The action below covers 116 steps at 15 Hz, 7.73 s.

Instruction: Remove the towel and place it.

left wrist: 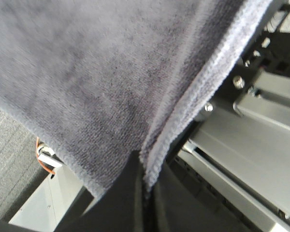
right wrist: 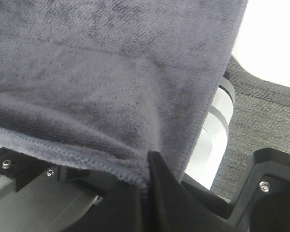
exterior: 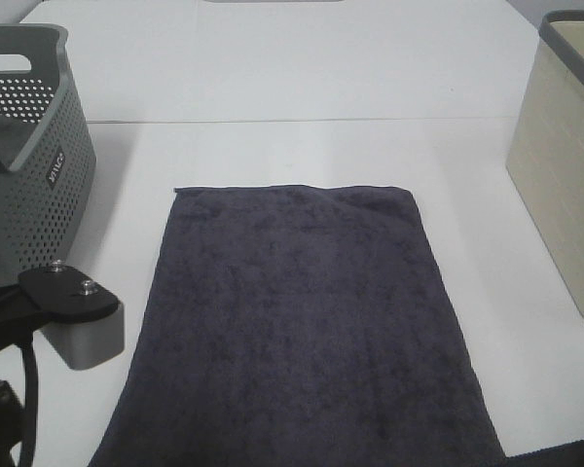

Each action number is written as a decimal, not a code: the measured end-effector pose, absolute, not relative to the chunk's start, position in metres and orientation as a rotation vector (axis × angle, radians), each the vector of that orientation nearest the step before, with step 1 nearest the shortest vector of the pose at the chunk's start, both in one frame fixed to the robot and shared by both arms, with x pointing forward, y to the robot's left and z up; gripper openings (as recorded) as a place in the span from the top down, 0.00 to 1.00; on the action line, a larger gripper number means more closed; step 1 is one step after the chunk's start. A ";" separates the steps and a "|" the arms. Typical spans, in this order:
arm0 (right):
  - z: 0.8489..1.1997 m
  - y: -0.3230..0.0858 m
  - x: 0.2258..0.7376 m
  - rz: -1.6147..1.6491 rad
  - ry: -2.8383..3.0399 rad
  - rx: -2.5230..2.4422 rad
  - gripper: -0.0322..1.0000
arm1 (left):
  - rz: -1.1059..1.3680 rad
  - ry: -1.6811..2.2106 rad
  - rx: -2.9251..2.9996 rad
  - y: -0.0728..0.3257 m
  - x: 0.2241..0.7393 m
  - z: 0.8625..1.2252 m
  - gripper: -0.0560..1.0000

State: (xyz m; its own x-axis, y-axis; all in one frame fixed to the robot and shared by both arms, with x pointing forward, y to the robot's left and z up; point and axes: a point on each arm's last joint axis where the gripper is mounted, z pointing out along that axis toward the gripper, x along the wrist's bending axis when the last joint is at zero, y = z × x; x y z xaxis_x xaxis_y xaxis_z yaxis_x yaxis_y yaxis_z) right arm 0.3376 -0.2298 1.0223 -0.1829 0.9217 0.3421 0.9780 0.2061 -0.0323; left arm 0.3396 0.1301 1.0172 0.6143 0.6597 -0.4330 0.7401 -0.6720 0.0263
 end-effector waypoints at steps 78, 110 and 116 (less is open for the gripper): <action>0.976 -0.201 0.688 -0.175 -2.453 -1.883 0.04 | -0.107 1.657 2.315 0.129 0.708 0.953 0.14; 0.882 -0.189 0.708 -0.224 -2.310 -1.904 0.05 | -0.091 1.829 2.242 0.162 0.732 0.880 0.14; 0.883 -0.188 0.711 -0.269 -2.314 -1.921 0.05 | -0.131 1.837 2.213 0.160 0.733 0.878 0.18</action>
